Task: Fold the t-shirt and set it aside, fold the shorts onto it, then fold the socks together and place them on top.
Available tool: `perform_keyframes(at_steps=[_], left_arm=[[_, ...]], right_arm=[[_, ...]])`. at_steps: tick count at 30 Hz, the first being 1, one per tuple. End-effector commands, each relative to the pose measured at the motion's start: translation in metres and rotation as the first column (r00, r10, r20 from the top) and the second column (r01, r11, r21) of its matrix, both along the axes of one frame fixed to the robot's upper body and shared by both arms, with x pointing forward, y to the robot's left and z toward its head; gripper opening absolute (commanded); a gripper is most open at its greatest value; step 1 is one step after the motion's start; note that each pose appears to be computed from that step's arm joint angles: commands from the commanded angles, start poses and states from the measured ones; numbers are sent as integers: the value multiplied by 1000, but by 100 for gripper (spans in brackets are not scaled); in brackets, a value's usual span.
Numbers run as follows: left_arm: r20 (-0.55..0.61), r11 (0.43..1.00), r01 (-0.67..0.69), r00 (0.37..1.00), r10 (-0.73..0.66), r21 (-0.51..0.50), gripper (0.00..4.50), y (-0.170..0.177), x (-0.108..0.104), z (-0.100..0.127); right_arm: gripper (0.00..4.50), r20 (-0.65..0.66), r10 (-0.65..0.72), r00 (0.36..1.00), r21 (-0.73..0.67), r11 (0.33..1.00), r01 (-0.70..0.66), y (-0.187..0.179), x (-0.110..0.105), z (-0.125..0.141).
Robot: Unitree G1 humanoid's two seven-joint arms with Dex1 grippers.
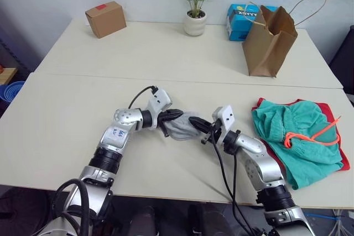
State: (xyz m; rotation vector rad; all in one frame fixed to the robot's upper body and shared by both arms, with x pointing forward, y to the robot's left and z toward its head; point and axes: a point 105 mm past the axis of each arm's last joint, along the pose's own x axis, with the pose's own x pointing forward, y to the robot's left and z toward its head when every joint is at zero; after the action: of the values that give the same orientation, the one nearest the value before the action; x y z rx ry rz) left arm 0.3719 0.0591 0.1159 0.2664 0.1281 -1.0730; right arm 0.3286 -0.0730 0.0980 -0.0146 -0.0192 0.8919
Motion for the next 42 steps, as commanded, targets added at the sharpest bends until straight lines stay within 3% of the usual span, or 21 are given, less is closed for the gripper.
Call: perform_keyframes(at_steps=[1, 6, 8, 10, 13, 14, 17, 20, 22, 26, 29, 34, 36, 38, 42], left_arm=[[-44, 999, -1, 999, 3, 38, 0, -1, -2, -18], [-25, 1000, 21, 999, -21, 18, 0, 1, -3, -13], [6, 999, 53, 999, -53, 0, 0, 3, -6, -5], [32, 997, 76, 997, -76, -7, 0, 7, -7, 2], [69, 994, 106, 992, -107, 17, 0, 12, -7, 7], [83, 992, 126, 988, -127, 14, 0, 12, -9, 10], [133, 982, 191, 973, -189, -4, 0, 11, -13, 20], [146, 968, 250, 958, -248, 6, 0, 12, -18, 21], [137, 969, 246, 959, -247, 20, 0, 15, -17, 18], [109, 970, 236, 965, -240, 51, 0, 19, -16, 9], [93, 971, 235, 967, -239, 51, 0, 19, -18, 6], [94, 980, 198, 975, -201, 34, 0, 22, -16, 7], [94, 981, 194, 976, -196, 30, 0, 22, -16, 8], [92, 981, 193, 977, -195, 32, 0, 23, -17, 8], [56, 980, 196, 979, -197, 26, 0, 26, -20, 5]], right_arm=[[3, 23, 45, 999, -64, 997, -43, 3, -12, -10], [3, 10, 146, 989, -91, 985, -144, -6, -34, -3], [3, 42, 90, 995, -84, 993, -87, -22, -30, 11], [19, -28, 97, 995, -5, 995, -98, -31, -32, 25], [91, -174, 175, 969, 63, 984, -167, -35, -40, 34], [131, -283, 170, 944, 143, 981, -134, -41, -37, 35], [224, -531, 216, 820, 260, 962, -85, -54, -34, 33], [322, -657, 225, 720, 291, 956, -34, -59, -26, 32], [388, -757, 185, 626, 241, 971, 4, -58, -20, 20], [388, -855, 206, 476, 264, 963, 58, -51, -6, 20], [388, -861, 178, 476, 241, 968, 73, -37, 9, 20], [388, -878, 229, 420, 266, 964, 30, -3, 3, 12], [388, -858, 248, 451, 300, 953, 47, 5, 7, 15], [331, -844, 230, 484, 308, 948, 87, 6, 13, 15], [183, -844, 214, 492, 295, 951, 93, 3, 10, 13]])
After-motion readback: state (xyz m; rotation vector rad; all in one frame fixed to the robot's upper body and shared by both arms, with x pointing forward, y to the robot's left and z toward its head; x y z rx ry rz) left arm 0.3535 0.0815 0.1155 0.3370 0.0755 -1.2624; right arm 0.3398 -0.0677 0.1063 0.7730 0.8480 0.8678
